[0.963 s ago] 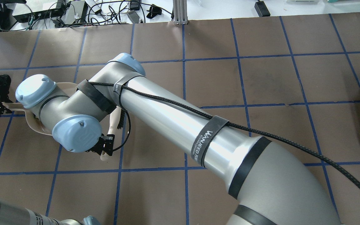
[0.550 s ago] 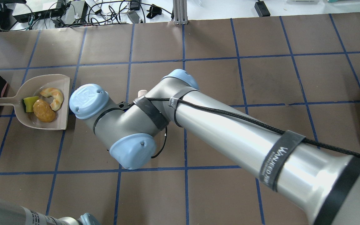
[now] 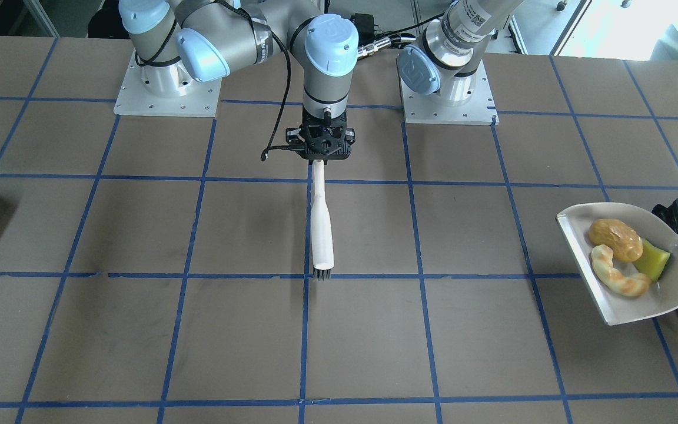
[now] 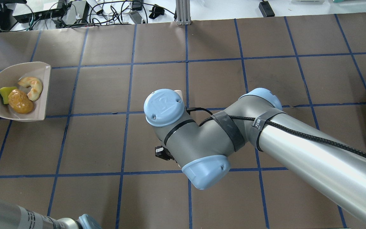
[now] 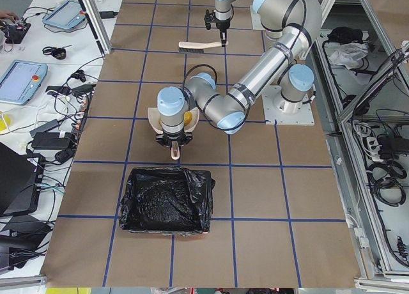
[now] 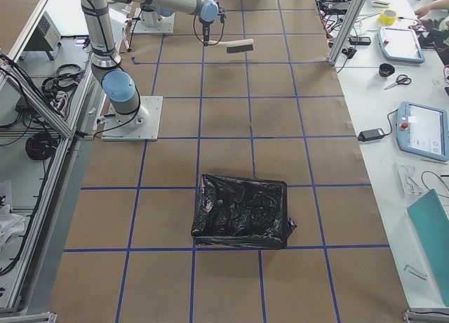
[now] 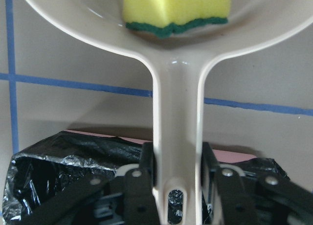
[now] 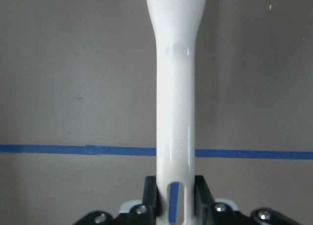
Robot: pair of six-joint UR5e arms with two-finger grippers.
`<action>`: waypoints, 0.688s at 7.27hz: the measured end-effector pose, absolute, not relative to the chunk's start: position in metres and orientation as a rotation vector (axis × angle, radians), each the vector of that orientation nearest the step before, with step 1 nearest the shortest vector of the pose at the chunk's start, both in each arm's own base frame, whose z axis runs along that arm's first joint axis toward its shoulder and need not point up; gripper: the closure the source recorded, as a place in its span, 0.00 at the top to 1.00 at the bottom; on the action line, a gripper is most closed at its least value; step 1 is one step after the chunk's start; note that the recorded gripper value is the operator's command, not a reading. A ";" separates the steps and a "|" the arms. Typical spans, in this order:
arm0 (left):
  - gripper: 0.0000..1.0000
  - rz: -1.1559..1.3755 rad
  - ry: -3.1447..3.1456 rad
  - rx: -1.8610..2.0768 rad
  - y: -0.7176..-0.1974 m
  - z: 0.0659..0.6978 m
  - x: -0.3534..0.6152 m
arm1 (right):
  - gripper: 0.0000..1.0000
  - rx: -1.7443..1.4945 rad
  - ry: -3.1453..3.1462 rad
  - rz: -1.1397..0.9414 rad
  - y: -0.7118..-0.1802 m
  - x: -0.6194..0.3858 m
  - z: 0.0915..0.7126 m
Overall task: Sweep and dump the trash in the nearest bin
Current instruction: 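Lift the loaded dustpan with the left gripper while right draws the brush back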
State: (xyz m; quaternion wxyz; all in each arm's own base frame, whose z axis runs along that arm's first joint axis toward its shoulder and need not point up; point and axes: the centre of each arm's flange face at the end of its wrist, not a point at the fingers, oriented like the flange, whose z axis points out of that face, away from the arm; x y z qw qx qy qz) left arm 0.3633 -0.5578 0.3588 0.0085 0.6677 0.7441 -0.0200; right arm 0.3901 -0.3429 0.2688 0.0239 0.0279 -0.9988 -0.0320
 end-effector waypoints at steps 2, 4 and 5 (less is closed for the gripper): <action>0.00 -0.082 2.315 2.061 -0.566 0.374 0.402 | 0.00 0.037 -3.106 -0.096 -0.341 0.375 0.260; 0.00 -0.089 2.314 2.026 -0.581 0.396 0.449 | 0.00 -0.091 -3.131 -0.161 -0.337 0.375 0.256; 0.00 -0.089 2.321 2.003 -0.585 0.408 0.472 | 0.00 -0.136 -3.130 -0.204 -0.333 0.376 0.254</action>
